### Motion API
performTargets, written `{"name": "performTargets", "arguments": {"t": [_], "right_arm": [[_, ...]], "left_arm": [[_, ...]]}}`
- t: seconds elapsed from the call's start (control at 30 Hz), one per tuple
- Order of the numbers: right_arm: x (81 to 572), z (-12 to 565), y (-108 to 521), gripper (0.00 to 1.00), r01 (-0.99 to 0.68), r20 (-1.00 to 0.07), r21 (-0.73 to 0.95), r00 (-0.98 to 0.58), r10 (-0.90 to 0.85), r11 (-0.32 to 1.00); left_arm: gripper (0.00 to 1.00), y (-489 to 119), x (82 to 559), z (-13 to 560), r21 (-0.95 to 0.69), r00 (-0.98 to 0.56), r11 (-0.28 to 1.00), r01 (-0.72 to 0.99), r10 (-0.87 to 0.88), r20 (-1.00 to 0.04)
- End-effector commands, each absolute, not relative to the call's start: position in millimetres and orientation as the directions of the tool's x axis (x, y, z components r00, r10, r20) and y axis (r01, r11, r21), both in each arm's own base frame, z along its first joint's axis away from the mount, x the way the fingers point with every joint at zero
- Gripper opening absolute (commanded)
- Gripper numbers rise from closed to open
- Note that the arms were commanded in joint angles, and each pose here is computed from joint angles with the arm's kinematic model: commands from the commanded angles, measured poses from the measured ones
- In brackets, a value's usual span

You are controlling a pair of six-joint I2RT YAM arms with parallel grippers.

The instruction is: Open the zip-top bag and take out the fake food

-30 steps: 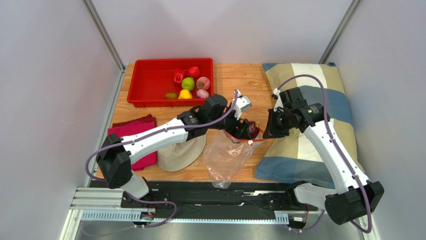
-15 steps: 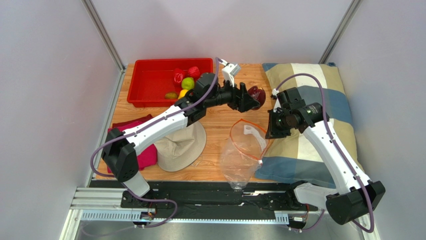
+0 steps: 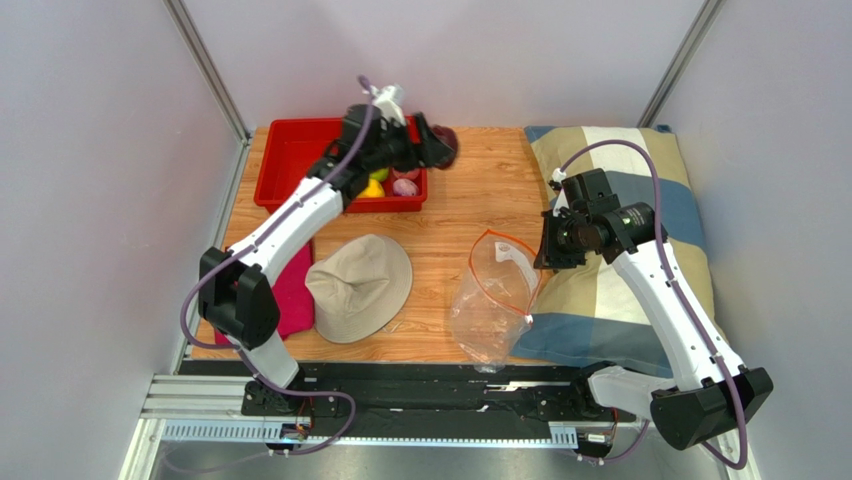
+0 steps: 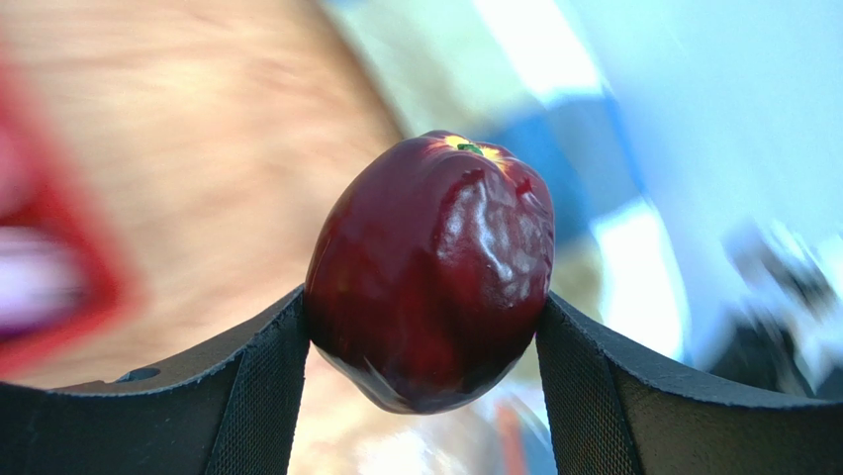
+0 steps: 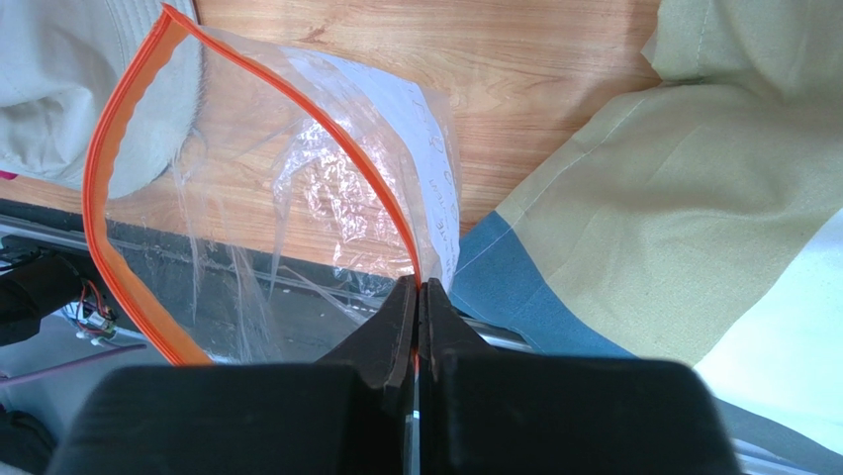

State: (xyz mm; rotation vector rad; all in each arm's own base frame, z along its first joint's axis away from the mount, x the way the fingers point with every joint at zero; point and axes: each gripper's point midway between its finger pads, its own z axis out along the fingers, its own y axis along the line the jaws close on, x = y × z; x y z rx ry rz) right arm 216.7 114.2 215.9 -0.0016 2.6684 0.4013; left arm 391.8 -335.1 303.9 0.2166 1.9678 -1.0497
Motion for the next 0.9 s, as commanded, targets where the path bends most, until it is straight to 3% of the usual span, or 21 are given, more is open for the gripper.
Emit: {"name": "performTargets", "arguments": {"t": [0.0,0.27,0.47,0.53,0.57,0.63,0.67,0.7,0.87], "right_arm": [[228,230,121,0.0,-0.096,-0.481,0.308,-0.874,0.068,0.946],[249,252,121,0.0,-0.103,-0.529,0.289,-0.846,0.069,0.952],[267,269,134,0.0,-0.126,-0.548,0.327,-0.833,0.079,0.937],[271,267,137,0.0,-0.126,-0.542,0.335,-0.836,0.082,0.934],[272,265,138,0.0,-0.123,-0.538,0.335,-0.839,0.082,0.934],[276,263,138,0.0,-0.118,-0.539,0.331,-0.838,0.085,0.936],[278,258,138,0.0,-0.11,-0.527,0.328,-0.846,0.085,0.938],[281,256,139,0.0,-0.109,-0.531,0.328,-0.843,0.088,0.939],[308,246,145,0.0,-0.084,-0.522,0.322,-0.847,0.103,0.943]], "left_arm": [[0.0,-242,467,281,-0.694,-0.629,0.692,0.196,-0.455,-0.631],[0.0,-105,554,180,-0.671,-0.557,0.694,-0.262,-0.677,-0.481],[0.0,-48,579,130,-0.626,-0.539,0.651,-0.429,-0.741,-0.401],[0.11,-38,583,124,-0.61,-0.529,0.652,-0.451,-0.746,-0.405],[0.31,-32,581,119,-0.598,-0.532,0.649,-0.47,-0.749,-0.395],[0.48,-26,580,117,-0.58,-0.532,0.652,-0.488,-0.749,-0.395],[0.62,-24,575,116,-0.557,-0.547,0.667,-0.494,-0.737,-0.398],[0.86,-21,574,118,-0.543,-0.547,0.677,-0.496,-0.73,-0.41],[0.9,-14,556,138,-0.464,-0.599,0.746,-0.478,-0.663,-0.45]]}}
